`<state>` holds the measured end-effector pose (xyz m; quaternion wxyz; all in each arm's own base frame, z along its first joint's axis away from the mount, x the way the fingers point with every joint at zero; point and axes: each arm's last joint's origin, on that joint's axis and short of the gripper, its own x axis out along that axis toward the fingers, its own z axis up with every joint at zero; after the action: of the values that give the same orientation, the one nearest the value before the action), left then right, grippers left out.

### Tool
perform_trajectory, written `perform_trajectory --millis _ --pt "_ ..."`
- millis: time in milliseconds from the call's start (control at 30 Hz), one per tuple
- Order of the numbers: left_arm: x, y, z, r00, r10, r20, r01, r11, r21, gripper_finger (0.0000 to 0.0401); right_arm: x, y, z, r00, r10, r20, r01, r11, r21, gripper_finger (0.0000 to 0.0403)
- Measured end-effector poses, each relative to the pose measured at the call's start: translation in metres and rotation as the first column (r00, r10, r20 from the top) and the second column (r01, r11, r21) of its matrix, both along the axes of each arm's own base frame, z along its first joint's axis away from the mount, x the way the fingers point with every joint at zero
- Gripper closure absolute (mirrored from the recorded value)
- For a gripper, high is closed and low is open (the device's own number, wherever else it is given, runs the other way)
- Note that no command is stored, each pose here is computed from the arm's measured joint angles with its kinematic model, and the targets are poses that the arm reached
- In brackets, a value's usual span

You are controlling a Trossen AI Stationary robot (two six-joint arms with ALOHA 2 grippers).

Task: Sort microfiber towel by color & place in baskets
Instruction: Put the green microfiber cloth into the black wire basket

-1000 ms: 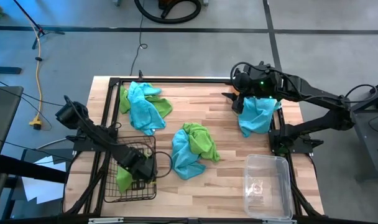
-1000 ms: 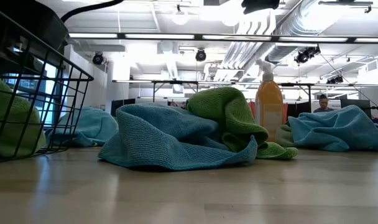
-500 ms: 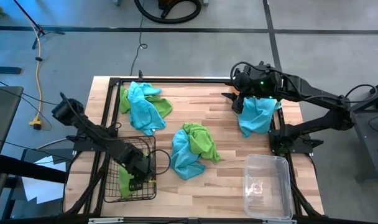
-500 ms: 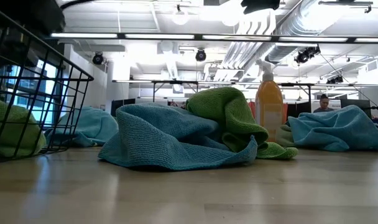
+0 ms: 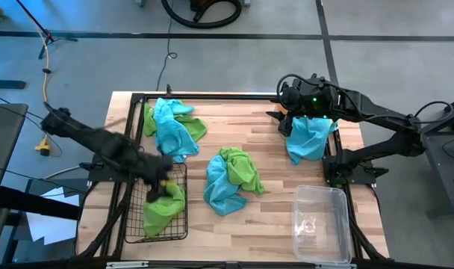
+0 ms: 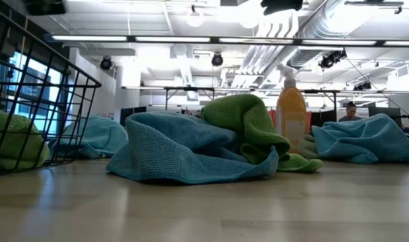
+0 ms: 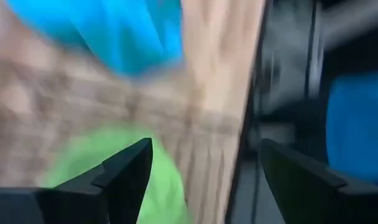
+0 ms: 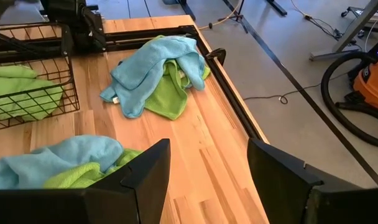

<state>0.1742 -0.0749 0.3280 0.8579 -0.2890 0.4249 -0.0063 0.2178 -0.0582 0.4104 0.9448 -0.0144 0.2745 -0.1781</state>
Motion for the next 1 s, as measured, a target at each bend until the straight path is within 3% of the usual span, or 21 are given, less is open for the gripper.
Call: perform_trajectory --millis 100,233,400,500,567,767,1000 --pt "0.001 0.02 0.02 0.972 0.133 0.194 -0.15 0.986 0.076 0.0117 0.0 0.0 0.0 1.0 -0.004 0.008 0.004 1.0 0.007 0.0192" --pt "0.011 0.042 0.042 0.871 0.205 0.447 -0.299 0.942 0.151 0.0117 0.002 0.0 0.003 0.999 0.0 0.044 0.0 1.0 0.007 0.0192" --pt "0.026 0.07 0.065 0.733 0.153 0.663 -0.413 0.874 0.254 0.0117 0.006 0.001 0.01 0.99 0.047 0.13 -0.052 0.998 0.034 0.0192" --pt "0.034 0.086 0.072 0.681 0.121 0.722 -0.481 0.818 0.315 0.0117 0.008 0.002 0.014 0.977 0.092 0.191 -0.106 0.992 0.065 0.0192" --pt "0.039 0.097 0.072 0.672 0.112 0.732 -0.499 0.799 0.336 0.0117 0.009 0.004 0.016 0.968 0.119 0.223 -0.143 0.985 0.097 0.0192" --pt "0.058 0.122 0.062 0.686 0.071 0.724 -0.431 0.842 0.325 0.0117 0.01 0.006 0.016 0.953 0.161 0.258 -0.212 0.959 0.186 0.0192" --pt "0.063 0.124 0.058 0.701 0.043 0.712 -0.343 0.895 0.284 0.0117 0.014 0.006 0.014 0.956 0.131 0.264 -0.197 0.949 0.245 0.0192"
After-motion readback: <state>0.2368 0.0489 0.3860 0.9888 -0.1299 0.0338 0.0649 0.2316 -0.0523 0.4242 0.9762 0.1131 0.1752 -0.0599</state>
